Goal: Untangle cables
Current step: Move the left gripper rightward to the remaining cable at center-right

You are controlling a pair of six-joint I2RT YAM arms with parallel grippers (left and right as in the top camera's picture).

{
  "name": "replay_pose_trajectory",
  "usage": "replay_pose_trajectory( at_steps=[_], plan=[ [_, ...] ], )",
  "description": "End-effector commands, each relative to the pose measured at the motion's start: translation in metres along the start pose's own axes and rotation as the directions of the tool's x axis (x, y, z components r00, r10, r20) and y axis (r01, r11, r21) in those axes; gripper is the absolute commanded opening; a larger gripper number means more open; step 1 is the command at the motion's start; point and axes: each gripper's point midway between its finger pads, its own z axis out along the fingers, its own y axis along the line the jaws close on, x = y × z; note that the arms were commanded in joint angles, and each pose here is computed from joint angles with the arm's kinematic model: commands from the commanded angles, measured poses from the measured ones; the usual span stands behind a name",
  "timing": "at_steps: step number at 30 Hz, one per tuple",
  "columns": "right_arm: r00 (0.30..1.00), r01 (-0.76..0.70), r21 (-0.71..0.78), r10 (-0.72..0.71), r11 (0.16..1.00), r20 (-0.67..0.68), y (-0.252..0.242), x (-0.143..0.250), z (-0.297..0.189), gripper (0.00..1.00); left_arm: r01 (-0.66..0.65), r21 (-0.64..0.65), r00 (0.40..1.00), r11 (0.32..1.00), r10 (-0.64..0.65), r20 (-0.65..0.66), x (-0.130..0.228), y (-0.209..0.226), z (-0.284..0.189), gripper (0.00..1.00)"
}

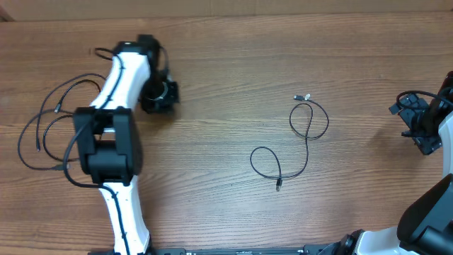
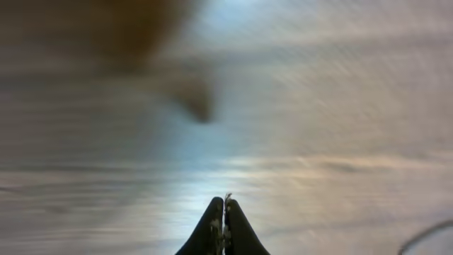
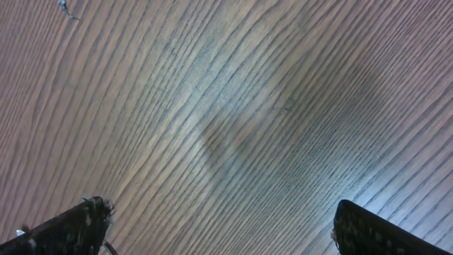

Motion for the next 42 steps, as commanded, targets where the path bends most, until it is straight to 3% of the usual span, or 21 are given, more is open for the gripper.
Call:
replay_pose_trajectory(
  at_steps=[1, 10, 23, 27, 34, 38, 42],
  plan=[
    [1.000, -0.001, 0.003, 0.001, 1.000, 0.010, -0.001, -0.002, -0.001, 1.00, -0.080, 0.030, 0.997, 0.996, 0.081, -0.021, 0.019, -0.041, -0.002, 0.04],
    [1.000, -0.001, 0.003, 0.001, 1.000, 0.010, -0.001, -0.002, -0.001, 1.00, -0.216, 0.002, 0.975, 0.976, 0.215, -0.053, 0.062, -0.130, 0.023, 0.04],
    [1.000, -0.001, 0.003, 0.001, 1.000, 0.010, -0.001, -0.002, -0.001, 1.00, -0.384, 0.019, 0.923, 0.923, 0.384, -0.003, 0.135, -0.246, 0.056, 0.04],
    [1.000, -0.001, 0.003, 0.001, 1.000, 0.010, -0.001, -0.002, -0.001, 1.00, -0.430, 0.026, 0.903, 0.902, 0.430, 0.008, 0.150, -0.262, 0.061, 0.04],
    [1.000, -0.001, 0.003, 0.001, 1.000, 0.009, -0.001, -0.002, -0.001, 1.00, -0.380, -0.022, 0.925, 0.925, 0.380, -0.021, 0.165, -0.259, 0.065, 0.05],
    [1.000, -0.001, 0.003, 0.001, 1.000, 0.010, -0.001, -0.002, -0.001, 1.00, -0.318, -0.044, 0.948, 0.947, 0.317, -0.031, 0.173, -0.259, 0.068, 0.15],
    [1.000, -0.001, 0.003, 0.001, 1.000, 0.010, -0.001, -0.002, -0.001, 1.00, -0.261, -0.057, 0.965, 0.964, 0.261, 0.003, 0.176, -0.266, 0.070, 0.33]
  ],
)
